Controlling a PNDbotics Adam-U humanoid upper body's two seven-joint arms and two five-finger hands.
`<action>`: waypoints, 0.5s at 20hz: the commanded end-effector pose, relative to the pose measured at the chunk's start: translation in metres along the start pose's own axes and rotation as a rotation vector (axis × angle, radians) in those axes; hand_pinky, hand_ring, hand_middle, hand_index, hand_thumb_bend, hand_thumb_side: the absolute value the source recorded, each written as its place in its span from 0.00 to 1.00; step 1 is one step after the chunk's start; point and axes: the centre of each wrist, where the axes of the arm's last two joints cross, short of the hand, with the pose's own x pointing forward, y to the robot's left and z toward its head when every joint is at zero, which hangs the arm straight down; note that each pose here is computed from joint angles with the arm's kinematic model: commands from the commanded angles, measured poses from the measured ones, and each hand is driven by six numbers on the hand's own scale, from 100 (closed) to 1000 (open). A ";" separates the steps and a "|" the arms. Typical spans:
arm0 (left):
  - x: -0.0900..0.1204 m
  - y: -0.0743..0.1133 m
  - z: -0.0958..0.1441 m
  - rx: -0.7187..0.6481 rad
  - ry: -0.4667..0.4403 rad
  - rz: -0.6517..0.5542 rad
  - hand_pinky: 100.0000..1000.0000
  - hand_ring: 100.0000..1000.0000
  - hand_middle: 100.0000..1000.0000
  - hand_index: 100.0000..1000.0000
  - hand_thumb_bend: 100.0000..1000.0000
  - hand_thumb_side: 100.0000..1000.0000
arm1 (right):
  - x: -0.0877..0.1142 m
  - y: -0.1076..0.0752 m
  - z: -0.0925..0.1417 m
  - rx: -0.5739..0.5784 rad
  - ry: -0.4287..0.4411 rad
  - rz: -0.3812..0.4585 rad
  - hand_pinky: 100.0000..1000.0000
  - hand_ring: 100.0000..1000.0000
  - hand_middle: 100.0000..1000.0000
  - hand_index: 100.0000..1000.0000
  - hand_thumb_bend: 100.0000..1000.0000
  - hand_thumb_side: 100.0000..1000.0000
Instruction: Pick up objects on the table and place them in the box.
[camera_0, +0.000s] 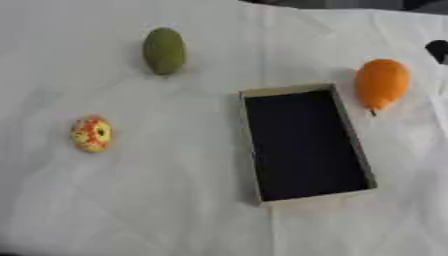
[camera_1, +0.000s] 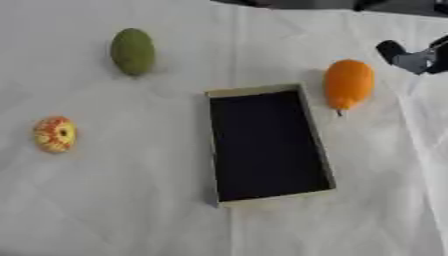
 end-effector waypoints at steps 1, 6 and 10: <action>0.007 0.003 -0.007 -0.019 -0.030 -0.007 0.84 0.65 0.69 0.81 0.00 0.52 | -0.004 -0.009 0.002 0.004 0.005 -0.025 0.91 1.00 0.81 0.89 0.00 0.16; 0.007 0.003 -0.006 -0.020 -0.025 -0.002 0.84 0.64 0.69 0.81 0.00 0.52 | -0.007 -0.010 -0.004 0.018 0.030 -0.092 0.91 1.00 0.80 0.89 0.00 0.18; 0.006 0.003 -0.005 -0.019 -0.020 0.001 0.84 0.64 0.69 0.81 0.00 0.52 | -0.009 -0.008 -0.008 0.032 0.076 -0.064 0.91 1.00 0.81 0.89 0.00 0.24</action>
